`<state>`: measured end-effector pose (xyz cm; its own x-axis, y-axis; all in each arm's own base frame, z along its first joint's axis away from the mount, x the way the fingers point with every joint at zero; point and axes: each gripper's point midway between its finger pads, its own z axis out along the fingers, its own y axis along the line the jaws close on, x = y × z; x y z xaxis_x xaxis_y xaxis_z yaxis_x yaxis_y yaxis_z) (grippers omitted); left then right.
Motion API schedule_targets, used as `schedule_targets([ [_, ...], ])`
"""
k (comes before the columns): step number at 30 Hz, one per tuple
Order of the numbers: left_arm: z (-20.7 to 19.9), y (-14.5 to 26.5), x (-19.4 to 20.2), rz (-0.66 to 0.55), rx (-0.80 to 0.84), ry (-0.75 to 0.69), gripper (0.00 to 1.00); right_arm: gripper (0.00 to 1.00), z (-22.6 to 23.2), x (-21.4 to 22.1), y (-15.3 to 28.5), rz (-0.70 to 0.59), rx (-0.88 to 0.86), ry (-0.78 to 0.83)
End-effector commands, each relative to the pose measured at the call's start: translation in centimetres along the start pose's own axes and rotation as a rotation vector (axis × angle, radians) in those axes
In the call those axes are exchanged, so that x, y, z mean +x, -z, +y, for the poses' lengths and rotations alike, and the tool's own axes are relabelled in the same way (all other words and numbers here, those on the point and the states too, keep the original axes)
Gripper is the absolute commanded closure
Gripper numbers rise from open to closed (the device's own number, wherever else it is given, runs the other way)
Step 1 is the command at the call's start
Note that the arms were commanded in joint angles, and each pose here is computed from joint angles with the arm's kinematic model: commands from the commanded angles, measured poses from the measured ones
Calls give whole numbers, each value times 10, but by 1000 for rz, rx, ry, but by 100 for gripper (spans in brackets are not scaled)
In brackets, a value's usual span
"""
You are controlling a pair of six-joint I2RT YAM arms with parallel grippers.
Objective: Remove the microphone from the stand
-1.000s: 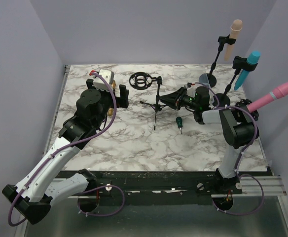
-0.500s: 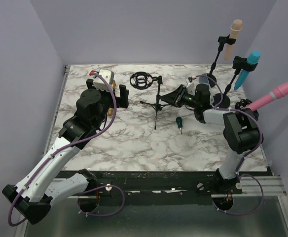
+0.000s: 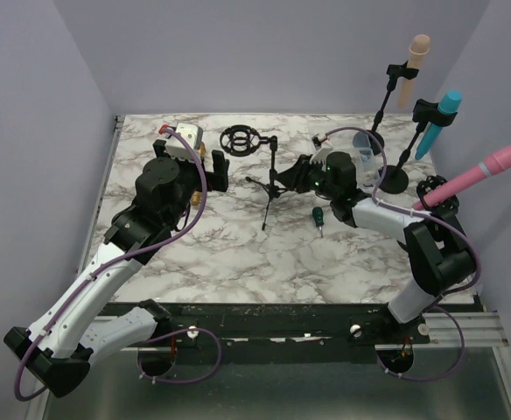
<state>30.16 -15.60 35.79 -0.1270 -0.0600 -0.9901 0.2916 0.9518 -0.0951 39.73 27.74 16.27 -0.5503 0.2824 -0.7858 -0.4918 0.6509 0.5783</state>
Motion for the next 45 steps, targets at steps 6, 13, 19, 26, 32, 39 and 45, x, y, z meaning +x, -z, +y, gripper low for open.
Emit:
schedule_targets([
  [6, -3, 3, -16, -36, 17, 22, 3, 99, -11, 1, 10, -56, 195, 357],
  [13, -3, 3, -15, -35, 16, 23, 3, 99, -18, 2, 13, -70, 321, 522],
  [19, -3, 3, -16, -37, 19, 23, 3, 100, -11, 11, 13, -50, 412, 704],
  [26, -3, 3, -15, -35, 18, 23, 3, 97, -7, 18, 12, -45, 449, 767],
  [32, -3, 3, -16, -37, 18, 24, 3, 71, -2, 14, 12, -59, 444, 743],
  [39, -3, 3, -16, -37, 18, 23, 3, 22, 22, -6, 31, -121, 392, 675],
  [45, -5, 3, -15, -33, 24, 27, 3, 14, 40, -33, 52, -180, 405, 598],
])
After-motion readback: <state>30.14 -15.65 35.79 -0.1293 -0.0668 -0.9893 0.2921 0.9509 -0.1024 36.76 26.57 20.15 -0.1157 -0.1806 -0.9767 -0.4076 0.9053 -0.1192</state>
